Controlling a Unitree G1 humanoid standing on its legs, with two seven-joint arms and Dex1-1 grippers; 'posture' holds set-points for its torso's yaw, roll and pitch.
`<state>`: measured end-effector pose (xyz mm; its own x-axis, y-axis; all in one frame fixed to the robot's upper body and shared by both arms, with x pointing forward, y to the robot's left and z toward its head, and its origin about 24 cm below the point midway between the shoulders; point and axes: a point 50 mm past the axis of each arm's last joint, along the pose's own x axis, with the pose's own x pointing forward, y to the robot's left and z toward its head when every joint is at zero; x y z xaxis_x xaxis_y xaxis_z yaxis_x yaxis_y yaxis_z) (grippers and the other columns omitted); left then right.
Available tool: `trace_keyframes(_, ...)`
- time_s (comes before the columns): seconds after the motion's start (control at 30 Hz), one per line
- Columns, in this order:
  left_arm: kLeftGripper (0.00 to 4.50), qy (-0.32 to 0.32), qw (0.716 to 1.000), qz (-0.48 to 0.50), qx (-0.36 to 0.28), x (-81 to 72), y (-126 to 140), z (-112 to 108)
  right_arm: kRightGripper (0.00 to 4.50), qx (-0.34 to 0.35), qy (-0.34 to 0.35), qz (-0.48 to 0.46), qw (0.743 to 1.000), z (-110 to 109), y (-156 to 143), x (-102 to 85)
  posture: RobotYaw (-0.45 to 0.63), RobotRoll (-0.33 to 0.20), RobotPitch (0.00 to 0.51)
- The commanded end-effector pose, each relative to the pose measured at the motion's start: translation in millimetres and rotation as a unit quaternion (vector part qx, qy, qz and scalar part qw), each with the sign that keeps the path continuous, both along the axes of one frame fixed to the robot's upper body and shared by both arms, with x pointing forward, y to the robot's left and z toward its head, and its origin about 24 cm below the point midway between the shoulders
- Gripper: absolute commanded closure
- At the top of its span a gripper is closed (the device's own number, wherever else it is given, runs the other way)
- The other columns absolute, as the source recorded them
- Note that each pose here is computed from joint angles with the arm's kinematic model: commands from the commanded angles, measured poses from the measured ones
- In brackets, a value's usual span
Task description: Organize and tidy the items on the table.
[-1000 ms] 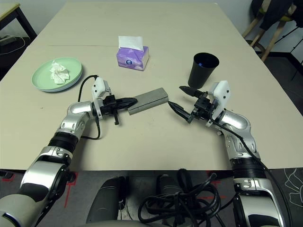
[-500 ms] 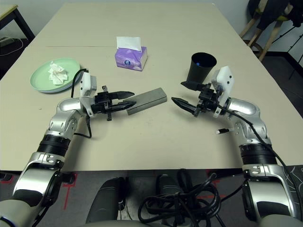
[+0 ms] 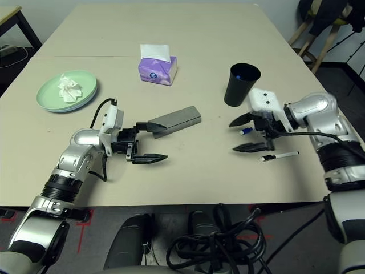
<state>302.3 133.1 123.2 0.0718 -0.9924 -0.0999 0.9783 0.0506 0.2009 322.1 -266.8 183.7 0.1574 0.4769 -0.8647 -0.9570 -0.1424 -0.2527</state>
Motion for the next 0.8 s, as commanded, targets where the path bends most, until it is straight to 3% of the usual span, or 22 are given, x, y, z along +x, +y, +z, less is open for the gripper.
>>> trace_keyframes(0.03, 0.02, -0.001, 1.000, -0.002, -0.003, 1.9, -2.3, 1.2, 0.00, -0.073, 0.003, 0.030, 0.997, -1.8, -7.9, -1.7, 0.02, 0.000, 0.125)
trace_keyframes(0.27, 0.02, -0.009, 1.000, 0.011, -0.001, 5.1, -0.3, 2.0, 0.00, -0.165, 0.005, 0.058, 0.985, -2.5, -16.8, -2.7, 0.02, 0.000, 0.129)
trace_keyframes(0.8, 0.02, -0.015, 1.000, 0.022, -0.004, 9.5, 1.2, 6.0, 0.00, -0.180, 0.027, 0.073, 0.981, -21.4, -20.1, -21.0, 0.01, 0.000, 0.132)
